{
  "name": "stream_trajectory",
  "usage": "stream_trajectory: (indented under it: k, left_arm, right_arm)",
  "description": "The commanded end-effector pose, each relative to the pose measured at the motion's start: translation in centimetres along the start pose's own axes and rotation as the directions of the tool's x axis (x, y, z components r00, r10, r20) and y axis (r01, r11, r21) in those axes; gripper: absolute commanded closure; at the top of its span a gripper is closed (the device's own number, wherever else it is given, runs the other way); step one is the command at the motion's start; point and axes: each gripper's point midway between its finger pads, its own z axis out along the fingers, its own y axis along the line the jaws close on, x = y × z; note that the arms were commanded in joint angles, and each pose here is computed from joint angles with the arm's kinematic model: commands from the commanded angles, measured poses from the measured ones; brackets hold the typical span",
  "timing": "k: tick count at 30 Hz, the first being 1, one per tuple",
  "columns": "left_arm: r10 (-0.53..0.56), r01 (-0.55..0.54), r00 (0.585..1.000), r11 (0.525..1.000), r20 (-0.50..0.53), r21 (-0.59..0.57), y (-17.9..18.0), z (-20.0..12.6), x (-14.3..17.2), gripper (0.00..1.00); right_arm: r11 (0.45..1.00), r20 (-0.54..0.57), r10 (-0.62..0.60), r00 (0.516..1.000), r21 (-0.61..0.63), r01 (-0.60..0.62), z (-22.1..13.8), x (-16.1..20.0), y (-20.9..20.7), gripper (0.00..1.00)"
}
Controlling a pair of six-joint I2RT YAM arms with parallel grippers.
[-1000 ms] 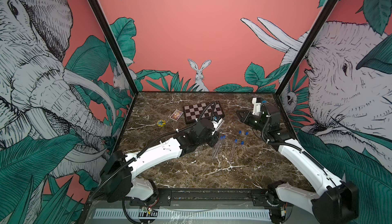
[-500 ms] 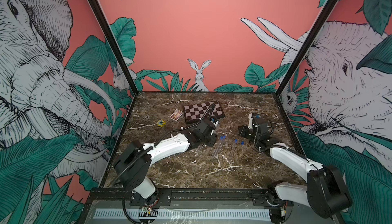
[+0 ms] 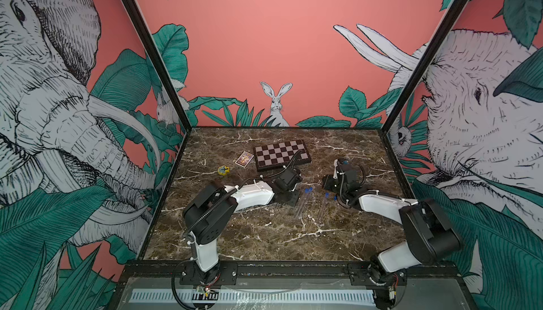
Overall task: Remove stoppers from test tubes
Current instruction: Place the test tube at the center of the board.
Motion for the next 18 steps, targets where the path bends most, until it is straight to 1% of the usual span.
stream_trajectory:
  k: [1, 4, 10, 18]
  left_arm:
    - [-0.024, 0.024, 1.000, 1.000, -0.002, -0.005, 0.0, -0.2, -0.4, 1.00]
    - [-0.028, 0.028, 0.999, 1.000, -0.020, -0.006, 0.2, 0.2, 0.1, 1.00]
    - [-0.043, 0.044, 0.998, 0.999, -0.049, 0.002, 0.4, 1.0, 0.8, 1.00]
    - [-0.043, 0.043, 0.998, 0.999, -0.054, 0.003, 0.5, 1.0, 0.9, 1.00]
  right_arm:
    - [0.999, 0.095, -0.036, 0.995, -0.005, 0.037, 0.9, -2.5, 1.4, 1.00]
    - [0.998, 0.083, -0.063, 0.995, 0.030, 0.061, 2.3, -1.7, 1.1, 1.00]
    - [0.993, 0.082, -0.101, 0.992, 0.072, 0.095, 4.1, -0.9, 0.8, 1.00]
    - [0.982, 0.072, -0.143, 0.987, 0.137, 0.133, 5.1, 0.4, -0.1, 1.00]
